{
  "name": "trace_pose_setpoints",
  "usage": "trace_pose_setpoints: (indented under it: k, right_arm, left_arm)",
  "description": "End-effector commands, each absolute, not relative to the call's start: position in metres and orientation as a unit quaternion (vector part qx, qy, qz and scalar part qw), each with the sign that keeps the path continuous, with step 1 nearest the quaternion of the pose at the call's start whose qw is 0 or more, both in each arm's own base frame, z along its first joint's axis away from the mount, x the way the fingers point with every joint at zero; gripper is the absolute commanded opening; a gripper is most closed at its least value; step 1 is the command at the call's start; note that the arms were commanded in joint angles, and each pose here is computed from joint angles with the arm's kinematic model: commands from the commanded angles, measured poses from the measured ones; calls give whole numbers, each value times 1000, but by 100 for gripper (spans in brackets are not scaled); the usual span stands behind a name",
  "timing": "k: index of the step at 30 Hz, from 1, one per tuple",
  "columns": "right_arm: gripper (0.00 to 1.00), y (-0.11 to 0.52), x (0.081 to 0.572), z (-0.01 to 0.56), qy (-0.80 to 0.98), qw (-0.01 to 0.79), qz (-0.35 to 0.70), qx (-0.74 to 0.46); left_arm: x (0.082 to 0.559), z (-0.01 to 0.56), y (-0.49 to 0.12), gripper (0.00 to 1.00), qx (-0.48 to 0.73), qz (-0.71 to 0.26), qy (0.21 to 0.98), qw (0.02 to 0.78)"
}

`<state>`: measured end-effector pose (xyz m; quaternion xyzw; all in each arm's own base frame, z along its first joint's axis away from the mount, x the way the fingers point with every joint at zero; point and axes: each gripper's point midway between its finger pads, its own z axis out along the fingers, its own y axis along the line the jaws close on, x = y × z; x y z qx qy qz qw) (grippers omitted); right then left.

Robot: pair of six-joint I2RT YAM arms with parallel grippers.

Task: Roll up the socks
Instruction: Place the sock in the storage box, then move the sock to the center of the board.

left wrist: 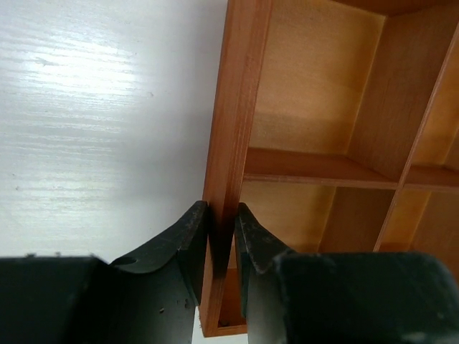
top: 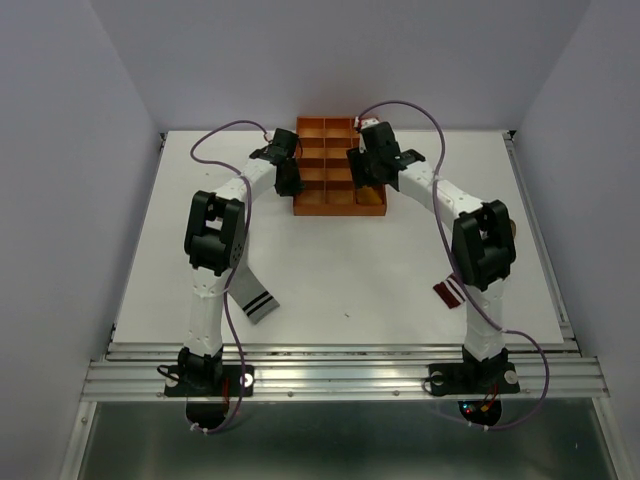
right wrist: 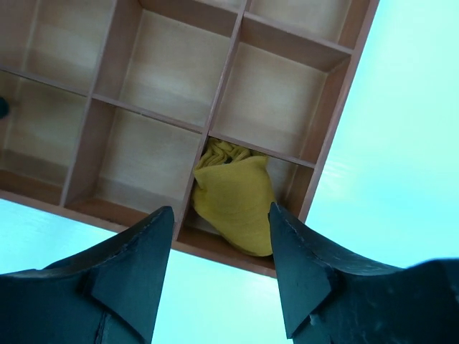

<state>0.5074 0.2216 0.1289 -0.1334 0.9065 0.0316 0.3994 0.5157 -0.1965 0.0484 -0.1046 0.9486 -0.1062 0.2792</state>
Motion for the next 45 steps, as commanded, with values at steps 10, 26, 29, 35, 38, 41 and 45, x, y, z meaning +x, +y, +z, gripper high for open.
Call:
trace_pose_setpoints:
  k: [10,26,29,35,38,41,45]
  right_arm:
    - [80,212,488,242,859,497,75,-100]
    - [100,169,406,290,827,550,114,-16]
    - [100,164,390,296,816,562,133,-3]
    - [100,164,368,275,810,558,180,33]
    - [100,169,356,257,813,545,202,23]
    - [100,170,351,245,819,537,204,13]
    - [100,169,344,230,827,525,201,8]
  left_arm:
    - [552,142,-192,59,-137,-131,904,382]
    - [466,258,-158,88,-173,-160,858,457]
    - [426,222,-150,89,-195,-150,871,424]
    - [323,175,-119,91,-282,-132,873,375]
    - [295,150,-104,93,-327,-118,869,353]
    - [267,114,-95,93,-349,-98,875,321]
    - [249,73,-83,93,-375,-60,878,289]
